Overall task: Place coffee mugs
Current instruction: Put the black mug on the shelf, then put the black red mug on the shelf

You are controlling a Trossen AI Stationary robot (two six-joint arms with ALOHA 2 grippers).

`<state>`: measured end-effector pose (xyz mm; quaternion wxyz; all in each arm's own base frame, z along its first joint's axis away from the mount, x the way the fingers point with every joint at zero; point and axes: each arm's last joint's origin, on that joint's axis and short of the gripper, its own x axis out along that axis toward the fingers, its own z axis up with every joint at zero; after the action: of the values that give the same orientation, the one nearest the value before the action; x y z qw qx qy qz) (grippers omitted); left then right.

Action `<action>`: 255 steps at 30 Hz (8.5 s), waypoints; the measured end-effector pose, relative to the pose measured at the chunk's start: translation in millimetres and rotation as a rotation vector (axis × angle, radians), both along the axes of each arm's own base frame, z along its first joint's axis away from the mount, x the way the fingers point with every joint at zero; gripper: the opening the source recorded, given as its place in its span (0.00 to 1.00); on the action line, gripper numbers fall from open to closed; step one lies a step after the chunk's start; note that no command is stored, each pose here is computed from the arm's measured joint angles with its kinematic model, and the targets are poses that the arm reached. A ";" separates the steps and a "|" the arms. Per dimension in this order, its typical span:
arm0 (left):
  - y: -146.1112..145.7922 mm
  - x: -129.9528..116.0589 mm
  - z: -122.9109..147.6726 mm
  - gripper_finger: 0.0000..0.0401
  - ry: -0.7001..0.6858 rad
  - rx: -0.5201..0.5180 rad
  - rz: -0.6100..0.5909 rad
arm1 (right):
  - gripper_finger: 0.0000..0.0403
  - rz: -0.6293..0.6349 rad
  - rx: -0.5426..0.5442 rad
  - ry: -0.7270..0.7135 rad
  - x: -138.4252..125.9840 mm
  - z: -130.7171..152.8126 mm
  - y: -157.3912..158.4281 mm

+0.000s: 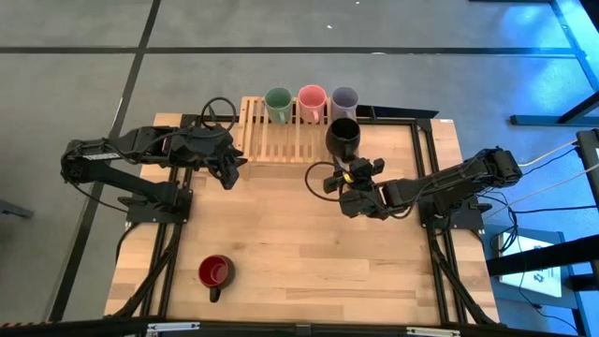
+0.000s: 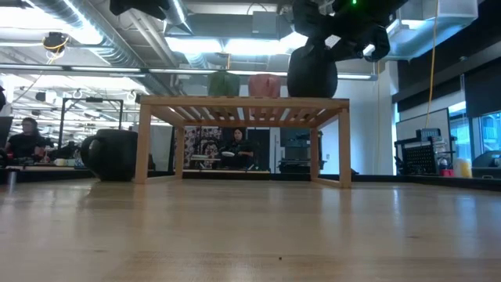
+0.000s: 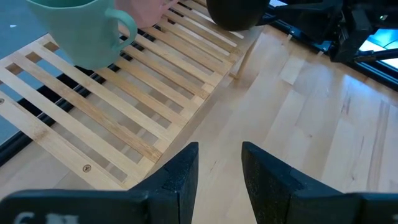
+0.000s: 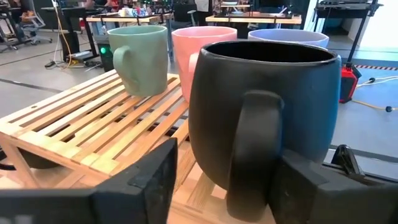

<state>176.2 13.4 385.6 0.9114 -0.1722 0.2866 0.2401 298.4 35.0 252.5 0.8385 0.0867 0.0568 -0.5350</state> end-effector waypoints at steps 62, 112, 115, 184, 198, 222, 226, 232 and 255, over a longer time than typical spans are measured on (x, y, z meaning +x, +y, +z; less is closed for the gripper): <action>-98.2 20.2 -42.7 0.31 0.382 -0.294 -0.600 | 0.61 0.638 0.292 0.160 -21.5 64.5 96.1; -146.4 37.9 -143.5 0.02 0.780 -0.146 -0.503 | 0.61 0.661 0.318 0.193 -25.0 52.4 99.5; -120.0 38.4 -125.8 0.02 0.679 -0.177 -0.360 | 0.61 0.653 0.292 0.187 -24.3 53.6 99.3; -16.3 60.5 -85.7 0.19 0.230 -0.250 0.058 | 0.11 0.772 0.020 0.417 117.6 23.8 73.5; -16.7 -7.3 -31.9 0.20 -0.011 -0.250 -0.114 | 0.11 0.687 0.013 0.333 96.1 51.8 82.2; -12.5 -99.1 -2.1 0.21 -0.234 -0.028 -0.275 | 0.11 0.064 -0.025 -0.052 72.8 74.9 59.4; -12.5 -100.6 -1.8 0.21 -0.231 0.004 -0.294 | 0.11 0.039 -0.015 -0.061 88.8 59.9 50.4; -12.5 -101.7 -3.6 0.21 -0.206 0.022 -0.307 | 0.11 -0.014 -0.026 -0.059 108.1 38.2 37.1; -12.5 -101.9 -4.0 0.21 -0.201 0.022 -0.308 | 0.11 -0.076 -0.015 0.001 123.1 15.7 1.3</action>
<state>74.3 0.9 381.6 0.9633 -0.1392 0.2142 0.0823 421.5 36.2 268.2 0.8181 0.0820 0.0499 -0.5670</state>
